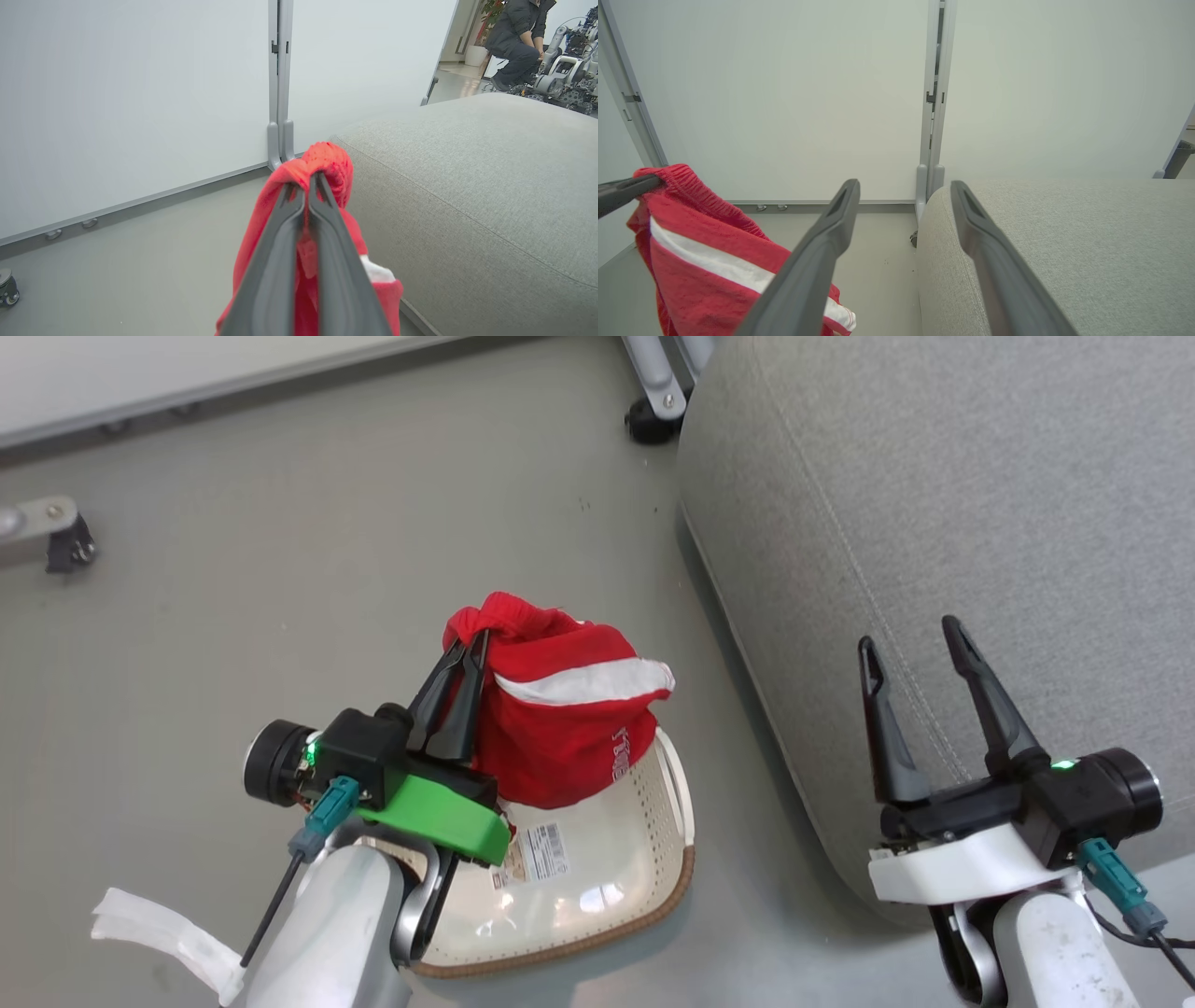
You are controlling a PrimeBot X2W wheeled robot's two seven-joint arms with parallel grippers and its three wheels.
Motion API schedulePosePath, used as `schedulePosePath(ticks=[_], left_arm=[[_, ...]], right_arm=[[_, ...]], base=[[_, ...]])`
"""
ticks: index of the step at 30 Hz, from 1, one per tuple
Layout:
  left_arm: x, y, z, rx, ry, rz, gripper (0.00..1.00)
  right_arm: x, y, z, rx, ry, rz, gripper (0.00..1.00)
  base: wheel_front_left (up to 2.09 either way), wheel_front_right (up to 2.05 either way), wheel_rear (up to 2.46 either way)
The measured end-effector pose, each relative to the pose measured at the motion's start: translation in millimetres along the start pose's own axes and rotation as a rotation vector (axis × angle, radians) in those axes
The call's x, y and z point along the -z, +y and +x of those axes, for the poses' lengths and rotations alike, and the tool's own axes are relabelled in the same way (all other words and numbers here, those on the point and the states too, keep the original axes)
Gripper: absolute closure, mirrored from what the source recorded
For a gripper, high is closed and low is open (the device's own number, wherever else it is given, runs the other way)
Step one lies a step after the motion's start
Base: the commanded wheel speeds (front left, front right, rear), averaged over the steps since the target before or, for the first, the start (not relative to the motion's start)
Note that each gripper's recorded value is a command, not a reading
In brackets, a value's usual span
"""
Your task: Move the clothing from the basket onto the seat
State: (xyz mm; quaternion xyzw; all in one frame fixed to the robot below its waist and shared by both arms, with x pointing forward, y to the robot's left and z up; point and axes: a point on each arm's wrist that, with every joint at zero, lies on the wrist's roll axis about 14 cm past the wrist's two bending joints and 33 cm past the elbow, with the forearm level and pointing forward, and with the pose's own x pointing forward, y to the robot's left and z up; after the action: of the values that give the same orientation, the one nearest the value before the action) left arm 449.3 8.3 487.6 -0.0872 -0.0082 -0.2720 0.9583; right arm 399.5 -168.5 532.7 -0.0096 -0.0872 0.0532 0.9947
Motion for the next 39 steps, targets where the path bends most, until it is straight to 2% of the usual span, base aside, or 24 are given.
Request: schedulePosePath(ticks=[6, 12, 22, 32, 39], left_arm=[[-51.7, -18.8, -2.4, 0.028, -0.13, 0.04, 1.0], [-79.1, -35.3, -5.2, 0.06, -0.195, 0.07, 1.0], [-87.3, -59.8, -3.7, 0.128, -0.216, 0.073, 1.0], [-91.7, -90.9, -2.6, 0.237, -0.225, 0.085, 1.0], [-90.3, -112.5, -5.7, 0.311, -0.218, 0.09, 1.0]], right_arm=[[-19.3, 13.1, -14.3, -0.03, -0.042, 0.009, 0.0], [-34.0, 20.4, -25.3, -0.045, -0.078, 0.013, 0.0], [-29.7, 32.0, -35.0, -0.071, -0.058, 0.031, 0.0], [-37.4, 67.7, -22.8, -0.188, -0.086, 0.025, 0.0], [-27.3, 93.1, -10.5, -0.28, -0.058, 0.014, 0.0]], base=[[0.0, 0.0, 0.0], [0.0, 0.0, 0.0], [0.0, 0.0, 0.0], [0.0, 0.0, 0.0], [0.0, 0.0, 0.0]])
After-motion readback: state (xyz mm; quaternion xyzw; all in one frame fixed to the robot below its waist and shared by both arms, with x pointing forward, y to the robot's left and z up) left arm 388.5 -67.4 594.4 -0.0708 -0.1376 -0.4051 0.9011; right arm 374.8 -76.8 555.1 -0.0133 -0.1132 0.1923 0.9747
